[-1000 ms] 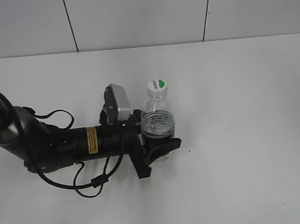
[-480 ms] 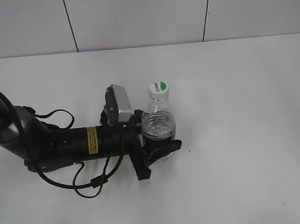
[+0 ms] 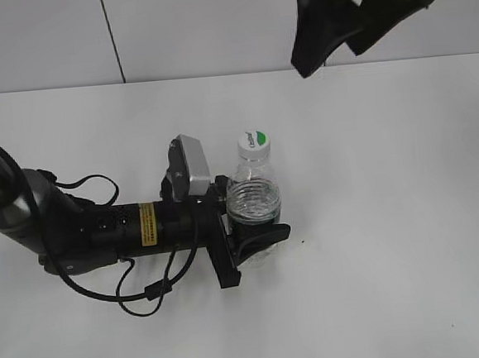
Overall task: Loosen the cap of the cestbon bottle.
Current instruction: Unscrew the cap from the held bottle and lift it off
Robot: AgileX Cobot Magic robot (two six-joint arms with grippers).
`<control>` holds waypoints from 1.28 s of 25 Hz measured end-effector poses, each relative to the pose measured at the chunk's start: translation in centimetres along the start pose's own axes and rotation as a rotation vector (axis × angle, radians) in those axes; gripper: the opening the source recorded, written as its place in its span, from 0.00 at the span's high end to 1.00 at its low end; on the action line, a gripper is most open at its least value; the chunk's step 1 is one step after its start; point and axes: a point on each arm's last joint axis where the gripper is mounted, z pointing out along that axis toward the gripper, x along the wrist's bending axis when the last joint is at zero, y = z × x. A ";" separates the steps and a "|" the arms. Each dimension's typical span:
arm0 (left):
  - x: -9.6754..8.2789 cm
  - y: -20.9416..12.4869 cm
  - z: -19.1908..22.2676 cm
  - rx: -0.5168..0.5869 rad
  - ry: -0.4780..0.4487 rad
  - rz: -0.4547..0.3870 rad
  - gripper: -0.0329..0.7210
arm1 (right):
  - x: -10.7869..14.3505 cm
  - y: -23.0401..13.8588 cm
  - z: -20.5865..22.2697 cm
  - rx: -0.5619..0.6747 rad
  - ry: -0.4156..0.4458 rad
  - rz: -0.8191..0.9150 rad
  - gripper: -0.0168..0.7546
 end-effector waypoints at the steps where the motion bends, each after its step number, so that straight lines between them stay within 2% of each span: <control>1: 0.0 0.0 0.0 0.000 0.000 0.000 0.43 | 0.2 0.1 0.5 0.012 0.005 0.004 0.22; 6: 0.0 0.0 0.0 0.000 0.000 0.000 0.43 | 0.5 0.5 2.9 0.066 0.032 0.043 0.21; 9: 0.0 0.0 0.0 0.000 0.000 0.000 0.43 | 0.8 1.1 4.1 0.077 0.076 0.073 0.21; 16: 0.0 0.0 0.0 0.000 -0.001 0.001 0.43 | 3.5 2.3 5.9 0.096 0.112 0.023 0.21; 25: 0.0 0.0 0.0 0.000 -0.002 0.001 0.43 | 4.5 2.2 8.1 0.154 0.095 -0.002 0.21; 32: 0.0 0.0 0.0 0.000 -0.002 0.001 0.43 | 4.1 2.1 9.2 0.180 0.068 -0.012 0.21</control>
